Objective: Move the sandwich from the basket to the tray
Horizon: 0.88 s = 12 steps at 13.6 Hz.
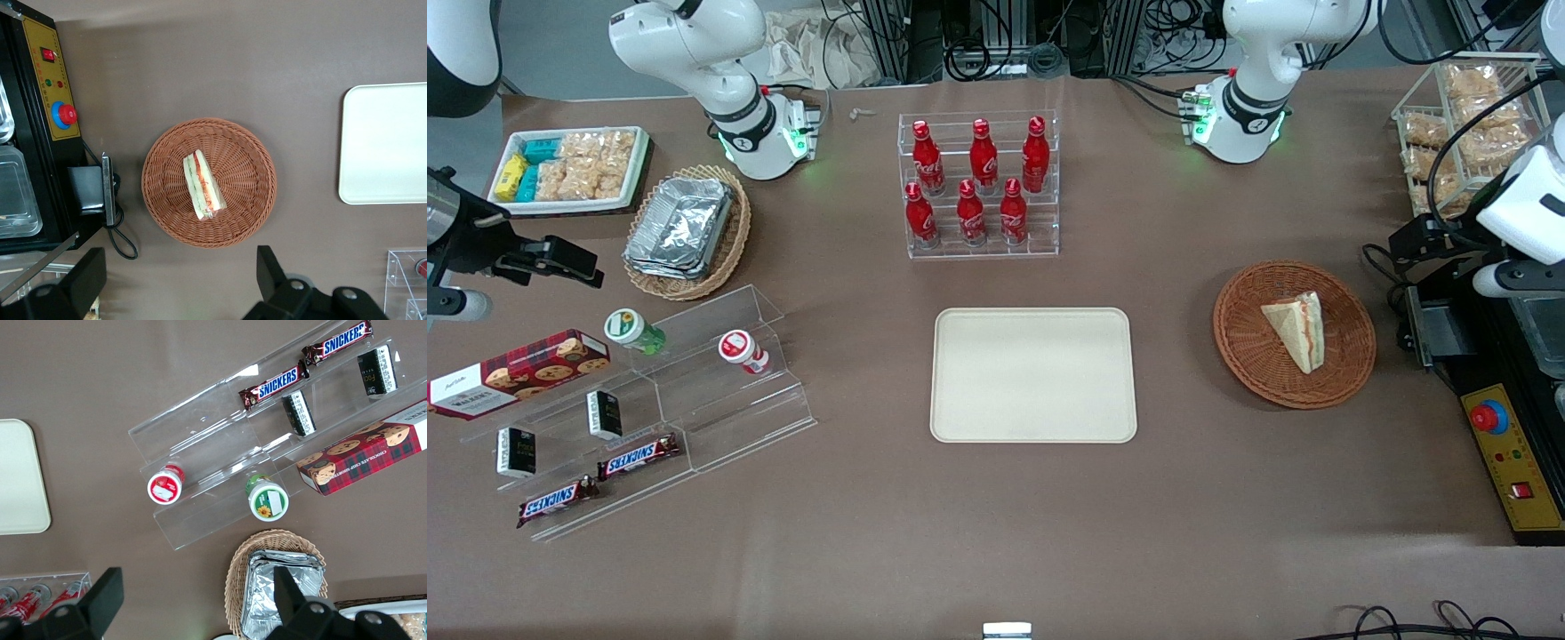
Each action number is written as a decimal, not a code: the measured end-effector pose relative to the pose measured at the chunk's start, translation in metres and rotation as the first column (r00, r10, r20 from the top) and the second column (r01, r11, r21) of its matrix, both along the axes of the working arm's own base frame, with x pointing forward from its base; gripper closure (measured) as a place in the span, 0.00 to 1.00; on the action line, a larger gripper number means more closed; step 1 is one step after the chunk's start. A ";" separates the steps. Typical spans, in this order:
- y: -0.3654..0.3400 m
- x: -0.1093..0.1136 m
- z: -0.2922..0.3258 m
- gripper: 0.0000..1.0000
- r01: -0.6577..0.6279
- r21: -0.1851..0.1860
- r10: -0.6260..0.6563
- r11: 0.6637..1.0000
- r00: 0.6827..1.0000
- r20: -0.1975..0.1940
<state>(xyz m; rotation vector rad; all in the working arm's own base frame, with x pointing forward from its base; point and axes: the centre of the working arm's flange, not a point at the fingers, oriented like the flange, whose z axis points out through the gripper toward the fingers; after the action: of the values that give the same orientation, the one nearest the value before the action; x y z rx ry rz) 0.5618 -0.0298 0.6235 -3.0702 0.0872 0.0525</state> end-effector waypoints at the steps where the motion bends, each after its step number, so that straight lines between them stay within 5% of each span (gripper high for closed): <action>1: 0.000 0.000 0.000 0.00 0.000 0.000 0.000 1.000 1.000 0.000; 6: 0.000 -0.001 -0.001 0.00 -0.023 0.001 0.023 1.000 1.000 -0.006; 12: 0.003 -0.025 -0.014 0.00 -0.051 0.013 0.052 0.999 0.996 -0.071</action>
<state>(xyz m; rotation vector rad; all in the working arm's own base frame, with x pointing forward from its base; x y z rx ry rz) 0.5371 -0.0268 0.6094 -3.0595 0.0121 0.1640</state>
